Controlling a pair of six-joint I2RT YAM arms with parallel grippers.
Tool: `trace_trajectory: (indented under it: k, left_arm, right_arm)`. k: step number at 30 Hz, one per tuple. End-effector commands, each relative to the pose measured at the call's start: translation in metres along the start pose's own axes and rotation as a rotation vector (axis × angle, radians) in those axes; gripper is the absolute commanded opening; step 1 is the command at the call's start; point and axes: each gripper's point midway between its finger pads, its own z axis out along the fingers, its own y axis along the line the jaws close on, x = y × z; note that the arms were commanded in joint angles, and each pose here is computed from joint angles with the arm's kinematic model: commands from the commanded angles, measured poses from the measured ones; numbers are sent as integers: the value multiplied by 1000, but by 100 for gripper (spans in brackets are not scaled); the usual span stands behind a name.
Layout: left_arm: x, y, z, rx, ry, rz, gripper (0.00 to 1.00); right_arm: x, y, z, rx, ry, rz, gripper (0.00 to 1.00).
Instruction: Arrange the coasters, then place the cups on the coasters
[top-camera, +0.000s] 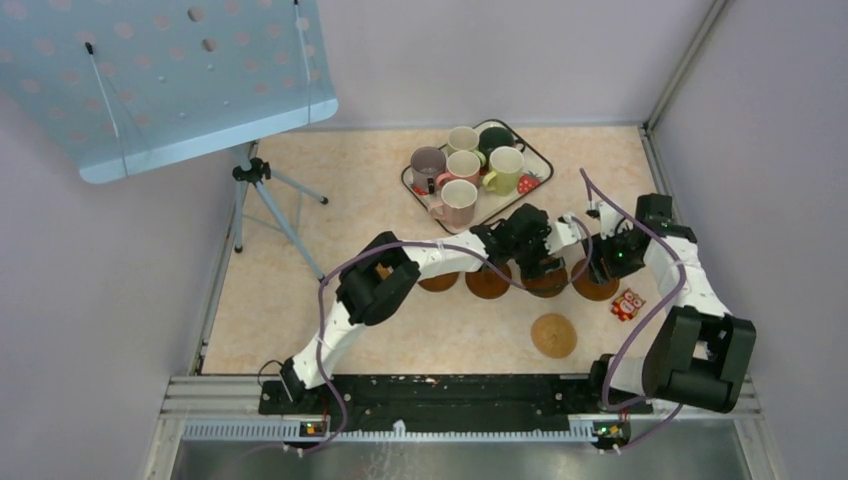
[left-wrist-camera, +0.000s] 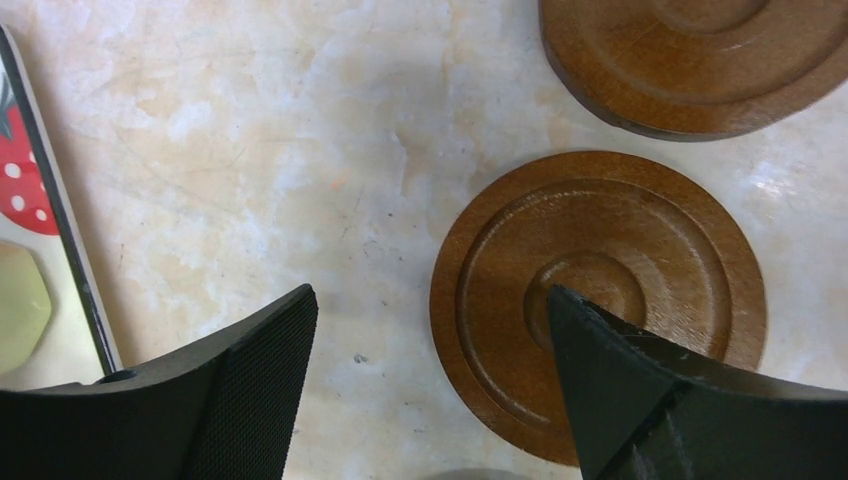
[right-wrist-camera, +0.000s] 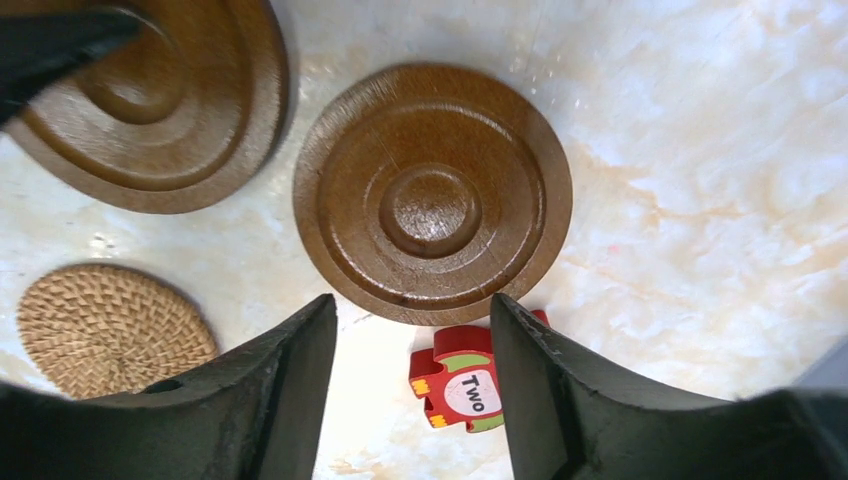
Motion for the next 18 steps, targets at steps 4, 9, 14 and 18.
trace_trajectory:
  k: [4, 9, 14, 18]
  left_arm:
    - [-73, 1, -67, 53, -201, -44, 93]
    - [-64, 3, -105, 71, -205, -87, 93]
    - [-49, 13, -142, 50, -197, -108, 93]
    - [-32, 33, -167, 7, -167, -179, 94]
  right_arm:
    - [-19, 30, -30, -119, -153, -90, 67]
    - [-5, 53, -33, -216, -148, -191, 67]
    - [17, 78, -20, -257, -85, -358, 67]
    - [29, 93, -8, -258, -51, -489, 67]
